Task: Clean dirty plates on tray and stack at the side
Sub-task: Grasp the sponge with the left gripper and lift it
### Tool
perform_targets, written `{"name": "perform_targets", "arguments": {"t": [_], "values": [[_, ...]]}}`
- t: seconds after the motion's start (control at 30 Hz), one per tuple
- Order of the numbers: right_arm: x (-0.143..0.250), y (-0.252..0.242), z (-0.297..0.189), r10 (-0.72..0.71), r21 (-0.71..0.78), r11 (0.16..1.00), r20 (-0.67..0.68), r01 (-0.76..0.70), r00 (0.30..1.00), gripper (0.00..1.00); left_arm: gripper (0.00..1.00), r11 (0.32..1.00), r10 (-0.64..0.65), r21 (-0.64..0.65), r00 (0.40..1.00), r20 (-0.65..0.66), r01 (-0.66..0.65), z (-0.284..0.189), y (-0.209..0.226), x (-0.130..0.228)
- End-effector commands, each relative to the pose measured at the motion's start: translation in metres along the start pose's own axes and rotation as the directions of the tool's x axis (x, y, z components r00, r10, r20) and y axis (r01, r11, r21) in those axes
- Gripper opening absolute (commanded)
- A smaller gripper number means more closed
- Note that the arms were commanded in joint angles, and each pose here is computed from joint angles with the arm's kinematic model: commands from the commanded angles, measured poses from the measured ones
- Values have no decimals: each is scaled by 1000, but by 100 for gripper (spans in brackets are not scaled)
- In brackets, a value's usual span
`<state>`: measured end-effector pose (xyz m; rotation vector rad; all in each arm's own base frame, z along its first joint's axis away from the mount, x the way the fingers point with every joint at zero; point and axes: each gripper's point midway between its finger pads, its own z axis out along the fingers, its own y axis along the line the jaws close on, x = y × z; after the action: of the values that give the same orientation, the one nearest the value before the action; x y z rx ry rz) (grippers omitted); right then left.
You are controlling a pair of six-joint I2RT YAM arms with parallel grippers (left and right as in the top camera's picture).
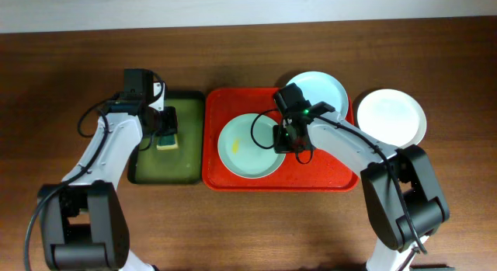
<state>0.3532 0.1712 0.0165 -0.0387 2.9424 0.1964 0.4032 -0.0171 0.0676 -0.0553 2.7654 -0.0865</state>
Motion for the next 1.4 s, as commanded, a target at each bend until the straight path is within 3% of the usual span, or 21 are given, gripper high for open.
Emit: {"name": "perform_targets", "arguments": {"t": [0.0, 0.27, 0.7, 0.77, 0.8, 0.83, 0.87, 0.93, 1.0, 1.1, 1.13, 1.2, 1.37], "values": [[-8, 2, -8, -1, -10, 1000, 29, 1, 1000, 4, 28, 1000, 2, -19, 998, -64, -3, 23, -1, 14], [-8, 2, -8, -1, -10, 1000, 29, 1, 1000, 4, 33, 998, -11, -66, 999, -50, 8, 44, 7, 9], [-8, 2, -8, -1, -10, 1000, 28, 1, 1000, 4, 26, 993, -35, -116, 993, -112, 22, 64, 17, 40], [-8, 2, -8, -1, -10, 1000, 28, 1, 1000, 19, 26, 993, -37, -114, 990, -138, 21, 75, 18, 46], [-8, 2, -8, -1, -10, 1000, 28, 1, 1000, 23, 0, 994, -36, -110, 991, -128, 22, 73, 17, 42], [-8, 2, -8, -1, -10, 1000, 29, 1, 1000, 23, 0, 994, -36, -108, 993, -114, 23, 69, 16, 36], [-8, 2, -8, -1, -10, 1000, 28, 1, 1000, 38, 0, 994, -34, -106, 995, -91, 25, 55, 15, 23], [-6, 2, -8, -1, -11, 1000, 19, 1, 1000, 57, 0, 995, -31, -99, 999, -27, 28, 21, 11, 3], [1, 14, -9, -2, -80, 997, -18, 1, 1000, 60, 0, 996, -27, -83, 995, 100, 36, -29, 7, -19], [6, 18, -9, -2, -103, 995, -41, -2, 999, 59, 0, 998, -20, -52, 974, 228, 33, -85, 0, -32], [8, 17, -9, -2, -100, 995, -49, -3, 999, 54, 0, 999, -12, -46, 967, 253, 24, -101, -5, -32], [9, 16, -9, -1, -97, 995, -55, -4, 999, 30, 0, 999, 16, -35, 970, 242, -7, -109, -17, -23], [9, 16, -9, -1, -97, 995, -54, -4, 999, 11, 0, 999, 37, -31, 978, 206, -31, -96, -25, -10]]}}
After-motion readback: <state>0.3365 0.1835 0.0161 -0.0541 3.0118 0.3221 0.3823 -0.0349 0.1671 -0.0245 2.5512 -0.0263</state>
